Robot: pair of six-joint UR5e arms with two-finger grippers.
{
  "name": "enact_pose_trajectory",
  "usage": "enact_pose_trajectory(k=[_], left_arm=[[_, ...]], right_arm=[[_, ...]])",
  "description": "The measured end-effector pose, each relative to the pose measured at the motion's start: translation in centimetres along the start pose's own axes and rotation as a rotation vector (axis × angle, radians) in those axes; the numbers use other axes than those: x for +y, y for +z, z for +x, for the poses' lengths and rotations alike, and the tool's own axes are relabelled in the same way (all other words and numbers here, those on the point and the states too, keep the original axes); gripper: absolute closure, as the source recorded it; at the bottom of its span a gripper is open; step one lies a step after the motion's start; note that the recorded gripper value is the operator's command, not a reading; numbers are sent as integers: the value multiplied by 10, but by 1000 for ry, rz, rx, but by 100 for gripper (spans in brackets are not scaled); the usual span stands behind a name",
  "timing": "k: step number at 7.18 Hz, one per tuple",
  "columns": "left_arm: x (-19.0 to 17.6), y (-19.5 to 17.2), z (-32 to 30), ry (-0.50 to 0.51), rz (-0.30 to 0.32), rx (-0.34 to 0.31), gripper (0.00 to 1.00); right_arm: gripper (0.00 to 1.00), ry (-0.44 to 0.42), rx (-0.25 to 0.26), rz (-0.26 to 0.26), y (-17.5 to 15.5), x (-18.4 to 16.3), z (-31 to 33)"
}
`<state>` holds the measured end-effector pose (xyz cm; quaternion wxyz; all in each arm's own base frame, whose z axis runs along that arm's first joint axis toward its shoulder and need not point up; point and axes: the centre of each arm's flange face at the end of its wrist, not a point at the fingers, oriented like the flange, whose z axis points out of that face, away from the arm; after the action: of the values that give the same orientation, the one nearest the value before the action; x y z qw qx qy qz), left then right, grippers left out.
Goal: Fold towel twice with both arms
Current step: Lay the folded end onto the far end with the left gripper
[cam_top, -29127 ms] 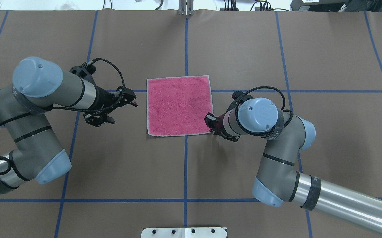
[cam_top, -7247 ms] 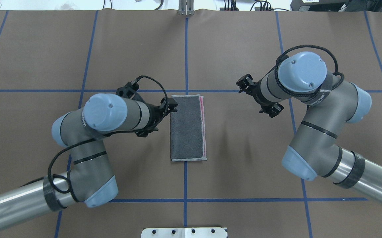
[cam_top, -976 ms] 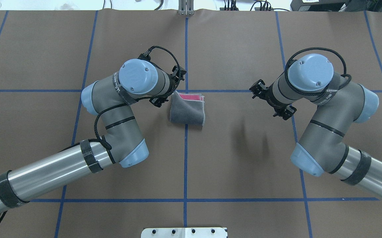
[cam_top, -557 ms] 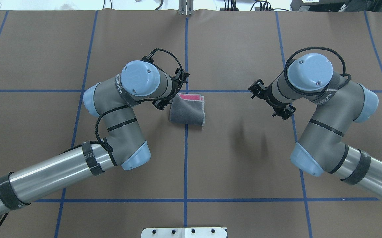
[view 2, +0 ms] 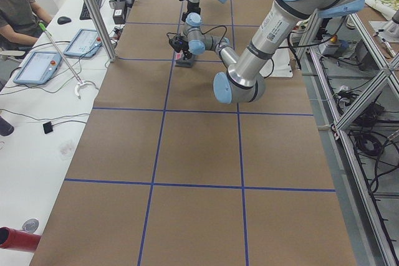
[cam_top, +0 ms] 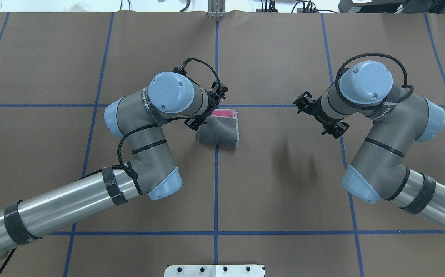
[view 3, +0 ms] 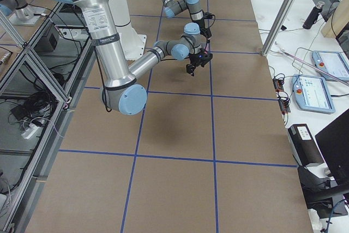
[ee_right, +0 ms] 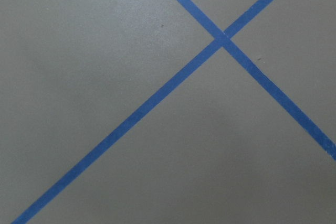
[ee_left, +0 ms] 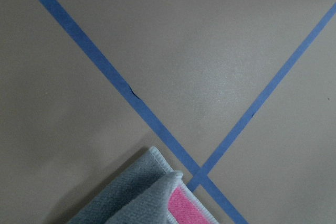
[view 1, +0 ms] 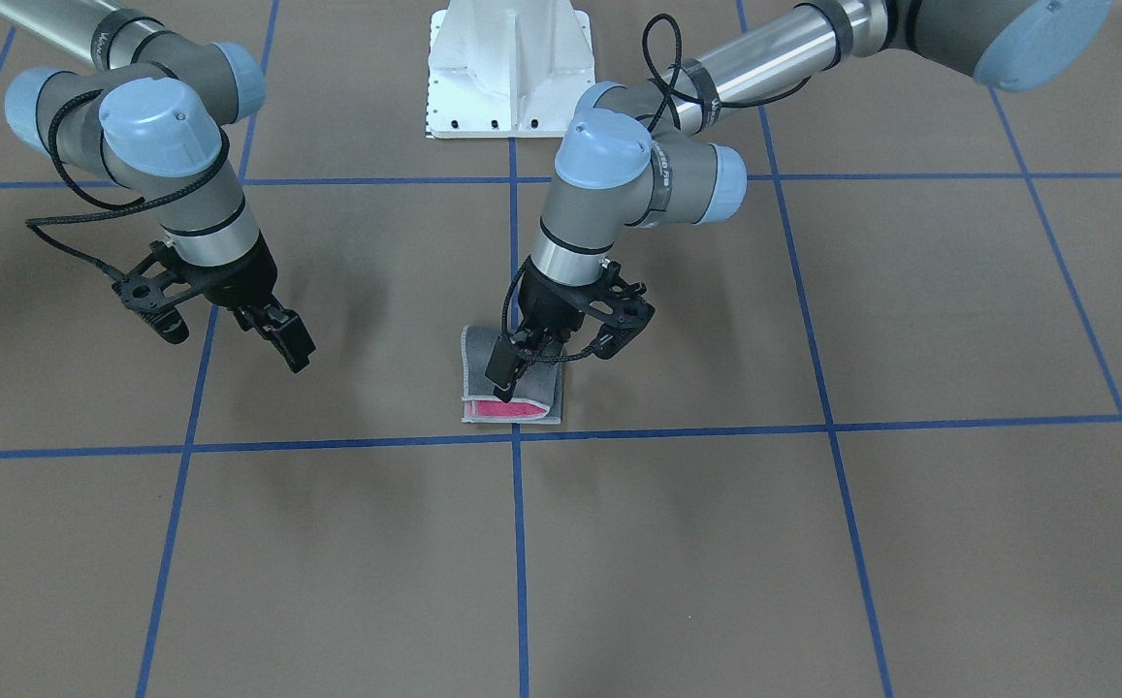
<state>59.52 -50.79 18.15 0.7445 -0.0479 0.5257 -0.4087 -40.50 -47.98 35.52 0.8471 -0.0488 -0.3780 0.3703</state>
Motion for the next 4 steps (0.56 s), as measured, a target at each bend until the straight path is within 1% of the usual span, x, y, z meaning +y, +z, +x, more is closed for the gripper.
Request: enact_pose_trajectory(k=[1,4], left_arm=[[3,1,2,1,-3,1,0],[6,22,10,5,-14,18,0]], right_arm=[[0,-5,7,4,2,-4,5],[0,-6,27,16,8,-14,17]])
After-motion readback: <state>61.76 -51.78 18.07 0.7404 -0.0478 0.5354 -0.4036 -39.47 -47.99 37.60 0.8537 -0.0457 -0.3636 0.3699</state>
